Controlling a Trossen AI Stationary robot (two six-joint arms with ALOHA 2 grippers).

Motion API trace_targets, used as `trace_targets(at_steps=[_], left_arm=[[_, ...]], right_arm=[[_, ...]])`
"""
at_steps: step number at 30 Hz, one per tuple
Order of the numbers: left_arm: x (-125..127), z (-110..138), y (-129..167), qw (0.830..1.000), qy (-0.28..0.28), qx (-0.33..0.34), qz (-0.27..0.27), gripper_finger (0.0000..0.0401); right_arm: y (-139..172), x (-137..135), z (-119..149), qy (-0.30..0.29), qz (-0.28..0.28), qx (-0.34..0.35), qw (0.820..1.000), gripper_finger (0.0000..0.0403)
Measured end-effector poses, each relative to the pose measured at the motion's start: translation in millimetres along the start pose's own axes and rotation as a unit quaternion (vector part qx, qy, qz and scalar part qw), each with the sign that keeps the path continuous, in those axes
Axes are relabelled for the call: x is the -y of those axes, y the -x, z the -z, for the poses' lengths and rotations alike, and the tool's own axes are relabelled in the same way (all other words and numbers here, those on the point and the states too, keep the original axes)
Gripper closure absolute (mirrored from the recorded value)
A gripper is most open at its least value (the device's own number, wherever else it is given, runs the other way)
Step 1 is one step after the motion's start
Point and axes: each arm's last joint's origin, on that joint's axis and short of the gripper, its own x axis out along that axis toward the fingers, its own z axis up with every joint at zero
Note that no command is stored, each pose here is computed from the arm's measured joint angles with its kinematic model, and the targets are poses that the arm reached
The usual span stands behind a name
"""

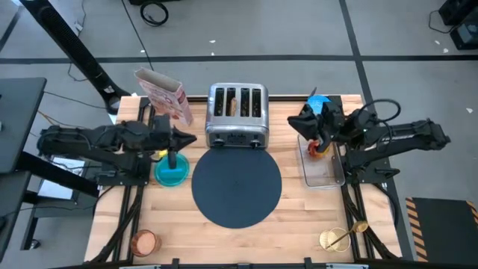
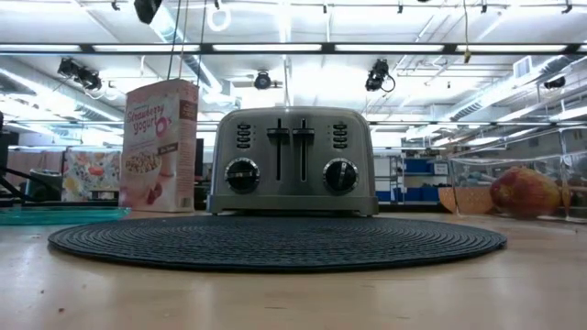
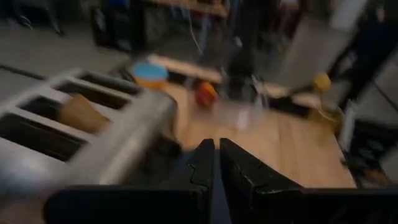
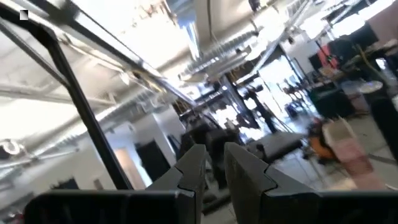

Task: Arrange a breakfast setting
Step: Put the blue plate on the blue table mat

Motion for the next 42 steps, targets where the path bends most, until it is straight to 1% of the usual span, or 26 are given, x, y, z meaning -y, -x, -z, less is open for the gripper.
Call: trace_targets(at_steps=[3, 6, 7, 9, 12, 16, 19, 21, 23, 26, 29, 32, 34, 37, 40, 42], left_arm=[[19, -1, -2, 0.999, -0.003, -0.042, 0.034, 0.0383], [41, 7, -6, 0.994, 0.008, -0.08, 0.071, 0.0395], [47, 12, -8, 0.992, 0.014, -0.096, 0.077, 0.0395], [59, 24, -10, 0.988, 0.022, -0.131, 0.072, 0.0395], [73, 43, -12, 0.982, 0.021, -0.178, 0.05, 0.0395], [85, 65, -19, 0.973, 0.007, -0.232, 0.014, 0.0395], [83, 79, -26, 0.962, 0.005, -0.27, -0.039, 0.0395], [78, 86, -32, 0.953, 0.022, -0.291, -0.085, 0.039], [70, 92, -38, 0.94, 0.047, -0.313, -0.132, 0.0377], [63, 99, -50, 0.92, 0.062, -0.352, -0.163, 0.0346], [60, 106, -63, 0.909, 0.064, -0.367, -0.186, 0.0307], [57, 116, -76, 0.896, 0.054, -0.385, -0.212, 0.0271], [56, 123, -82, 0.888, 0.046, -0.398, -0.226, 0.0252], [57, 135, -90, 0.869, 0.056, -0.424, -0.248, 0.0232], [58, 147, -93, 0.85, 0.06, -0.448, -0.272, 0.0218], [60, 155, -94, 0.839, 0.051, -0.464, -0.279, 0.0213]], right_arm=[[-14, -7, 3, 0.03, -0.011, -0.014, 0.999, 0.0332], [-28, -20, 6, 0.075, -0.01, -0.02, 0.997, 0.0332], [-33, -24, 8, 0.09, -0.003, -0.026, 0.996, 0.0332], [-40, -32, 13, 0.118, 0.027, -0.049, 0.991, 0.0332], [-46, -42, 22, 0.152, 0.077, -0.09, 0.981, 0.0332], [-48, -49, 37, 0.172, 0.149, -0.137, 0.964, 0.0332], [-46, -47, 47, 0.175, 0.196, -0.156, 0.952, 0.0326], [-44, -44, 52, 0.164, 0.218, -0.169, 0.947, 0.0316], [-43, -40, 59, 0.152, 0.233, -0.186, 0.943, 0.0301], [-42, -36, 68, 0.144, 0.245, -0.209, 0.936, 0.0275], [-42, -35, 73, 0.146, 0.252, -0.22, 0.931, 0.0249], [-43, -34, 75, 0.155, 0.251, -0.225, 0.929, 0.0234], [-43, -34, 76, 0.157, 0.253, -0.224, 0.928, 0.0231], [-43, -33, 76, 0.163, 0.255, -0.226, 0.926, 0.023], [-44, -31, 75, 0.172, 0.257, -0.228, 0.923, 0.0231], [-44, -28, 74, 0.176, 0.261, -0.229, 0.921, 0.0231]])
